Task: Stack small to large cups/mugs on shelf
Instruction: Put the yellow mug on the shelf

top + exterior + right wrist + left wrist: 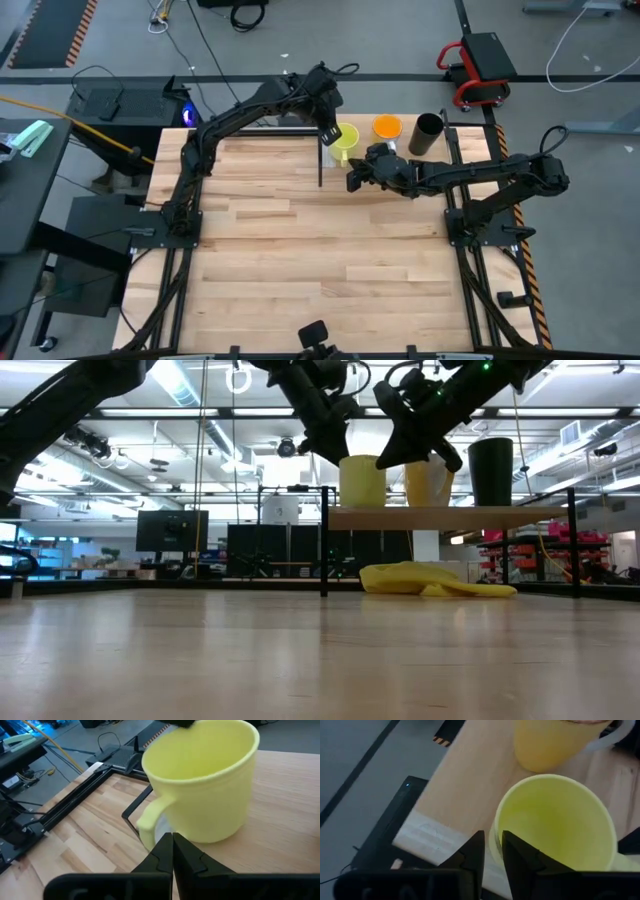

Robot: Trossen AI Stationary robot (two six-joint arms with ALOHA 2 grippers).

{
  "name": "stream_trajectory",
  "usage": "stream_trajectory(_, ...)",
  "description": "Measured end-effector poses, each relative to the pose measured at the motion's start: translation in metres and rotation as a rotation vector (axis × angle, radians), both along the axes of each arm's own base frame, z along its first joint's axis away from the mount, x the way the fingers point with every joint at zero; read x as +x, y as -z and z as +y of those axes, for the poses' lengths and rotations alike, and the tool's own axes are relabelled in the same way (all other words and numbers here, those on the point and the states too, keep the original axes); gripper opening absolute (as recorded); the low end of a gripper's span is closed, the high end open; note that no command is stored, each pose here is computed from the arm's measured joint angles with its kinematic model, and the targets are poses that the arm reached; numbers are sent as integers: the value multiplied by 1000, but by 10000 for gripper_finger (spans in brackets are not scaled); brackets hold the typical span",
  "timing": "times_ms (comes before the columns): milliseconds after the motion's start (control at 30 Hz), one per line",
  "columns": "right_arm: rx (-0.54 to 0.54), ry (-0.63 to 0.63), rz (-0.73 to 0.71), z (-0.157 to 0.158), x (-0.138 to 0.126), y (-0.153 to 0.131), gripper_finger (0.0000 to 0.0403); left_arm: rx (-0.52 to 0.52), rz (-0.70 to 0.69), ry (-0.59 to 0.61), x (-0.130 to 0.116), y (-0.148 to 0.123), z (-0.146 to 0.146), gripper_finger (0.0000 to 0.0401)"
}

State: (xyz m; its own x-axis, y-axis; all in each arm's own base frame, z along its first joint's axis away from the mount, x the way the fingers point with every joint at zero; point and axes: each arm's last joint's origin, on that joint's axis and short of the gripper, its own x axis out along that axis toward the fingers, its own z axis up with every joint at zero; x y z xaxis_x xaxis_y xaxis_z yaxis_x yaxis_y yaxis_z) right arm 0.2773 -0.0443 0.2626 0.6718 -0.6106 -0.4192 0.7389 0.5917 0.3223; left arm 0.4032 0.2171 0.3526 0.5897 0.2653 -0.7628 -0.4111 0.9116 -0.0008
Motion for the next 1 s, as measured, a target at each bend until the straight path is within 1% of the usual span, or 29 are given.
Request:
stream_trajectory(67, -4, 8, 5, 0, 0, 0, 8, 11, -2, -13, -4, -7, 1, 78)
stream_trajectory(133, -4, 10, 8, 0, 0, 1, 9, 31, -36, -18, -6, -14, 2, 80)
stream_trajectory(367, -3, 29, 13, -1, -1, 1, 8, 16, -30, -50, -19, -27, -1, 76)
stream_trajectory(567, -2, 33, 7, -1, -1, 1, 10, -39, 73, -52, -40, -37, -18, 79)
stream_trajectory(667, -1, 25, -13, 4, -4, -4, 7, -65, 100, -51, -46, -41, -28, 76)
stream_trajectory(833, -1, 38, -40, 15, -24, -21, 4, -105, 168, -30, -44, -35, -43, 67)
stream_trajectory(967, -7, 76, -58, 23, -51, -37, 3, -126, 216, -15, -36, -19, -46, 68)
stream_trajectory(1000, -16, 90, -64, 25, -58, -41, 2, -125, 211, -17, -34, -15, -45, 69)
